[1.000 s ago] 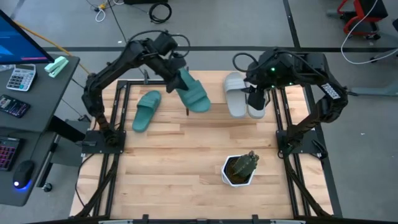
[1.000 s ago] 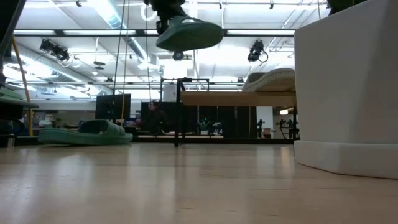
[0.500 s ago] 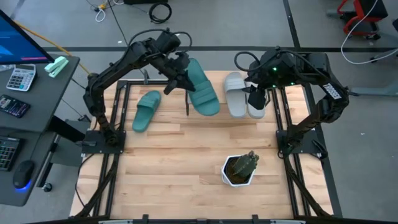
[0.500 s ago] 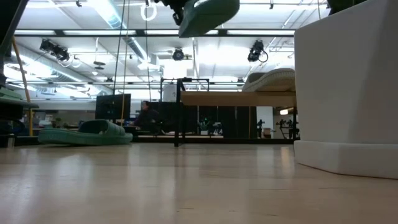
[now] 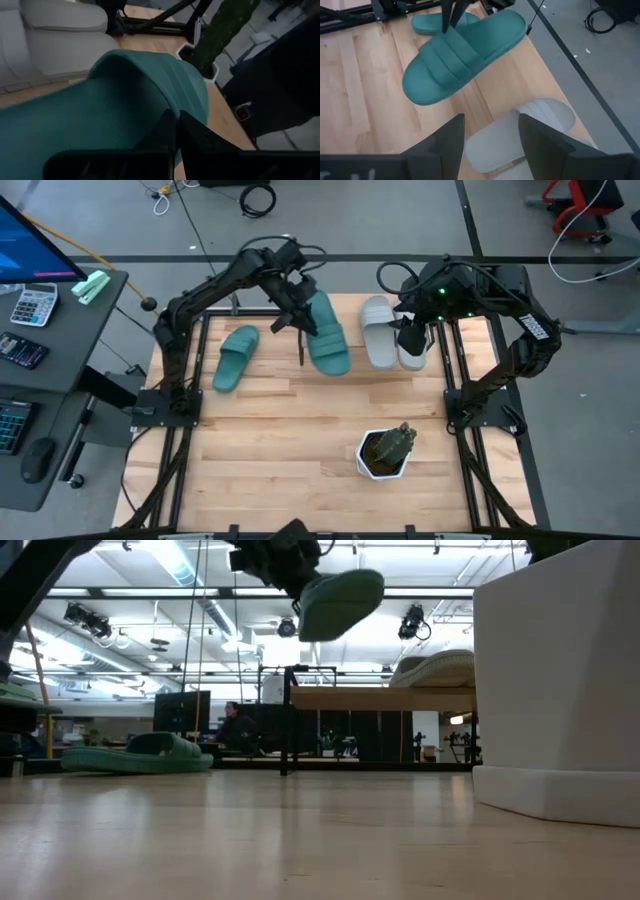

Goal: Pick and place slides into the shelf
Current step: Put the right green slipper on the shelf

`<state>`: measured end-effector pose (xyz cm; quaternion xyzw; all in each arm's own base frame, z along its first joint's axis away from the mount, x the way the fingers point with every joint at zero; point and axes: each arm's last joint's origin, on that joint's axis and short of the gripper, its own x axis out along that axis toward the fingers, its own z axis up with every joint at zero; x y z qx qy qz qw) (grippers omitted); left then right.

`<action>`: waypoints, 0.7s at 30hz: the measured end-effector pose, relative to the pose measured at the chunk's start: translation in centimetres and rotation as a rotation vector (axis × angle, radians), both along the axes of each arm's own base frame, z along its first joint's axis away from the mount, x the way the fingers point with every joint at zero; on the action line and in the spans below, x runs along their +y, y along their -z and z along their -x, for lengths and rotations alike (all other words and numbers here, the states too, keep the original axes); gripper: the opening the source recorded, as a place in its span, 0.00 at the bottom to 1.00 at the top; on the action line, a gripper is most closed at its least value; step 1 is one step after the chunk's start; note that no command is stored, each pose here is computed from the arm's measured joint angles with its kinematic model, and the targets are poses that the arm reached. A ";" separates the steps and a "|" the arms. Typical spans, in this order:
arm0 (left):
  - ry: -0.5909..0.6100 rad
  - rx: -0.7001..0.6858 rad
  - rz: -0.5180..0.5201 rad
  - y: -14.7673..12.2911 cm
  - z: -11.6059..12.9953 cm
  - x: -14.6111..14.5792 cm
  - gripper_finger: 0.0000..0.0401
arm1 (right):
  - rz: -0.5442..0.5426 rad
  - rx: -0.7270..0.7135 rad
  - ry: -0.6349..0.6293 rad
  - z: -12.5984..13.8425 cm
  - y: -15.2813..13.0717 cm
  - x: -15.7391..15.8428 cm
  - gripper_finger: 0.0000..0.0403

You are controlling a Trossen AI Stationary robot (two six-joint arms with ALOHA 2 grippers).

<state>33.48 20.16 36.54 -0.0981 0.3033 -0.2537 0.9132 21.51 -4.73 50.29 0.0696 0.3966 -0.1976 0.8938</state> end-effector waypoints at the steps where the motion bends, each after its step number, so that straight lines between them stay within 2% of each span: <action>1: 0.005 0.001 -0.007 0.3 -0.1 0.1 0.03 | -0.002 -0.001 0.003 0.0 0.0 0.0 0.48; 9: 0.035 0.013 -0.049 2.1 -1.0 0.9 0.02 | -0.011 -0.005 0.013 0.0 0.0 0.0 0.48; 14: 0.050 0.014 -0.106 2.3 -0.6 1.3 0.02 | -0.026 -0.013 0.029 0.0 0.0 0.0 0.48; 21: 0.026 0.006 -0.127 2.4 0.2 2.7 0.02 | -0.033 -0.016 0.037 0.0 0.0 0.0 0.48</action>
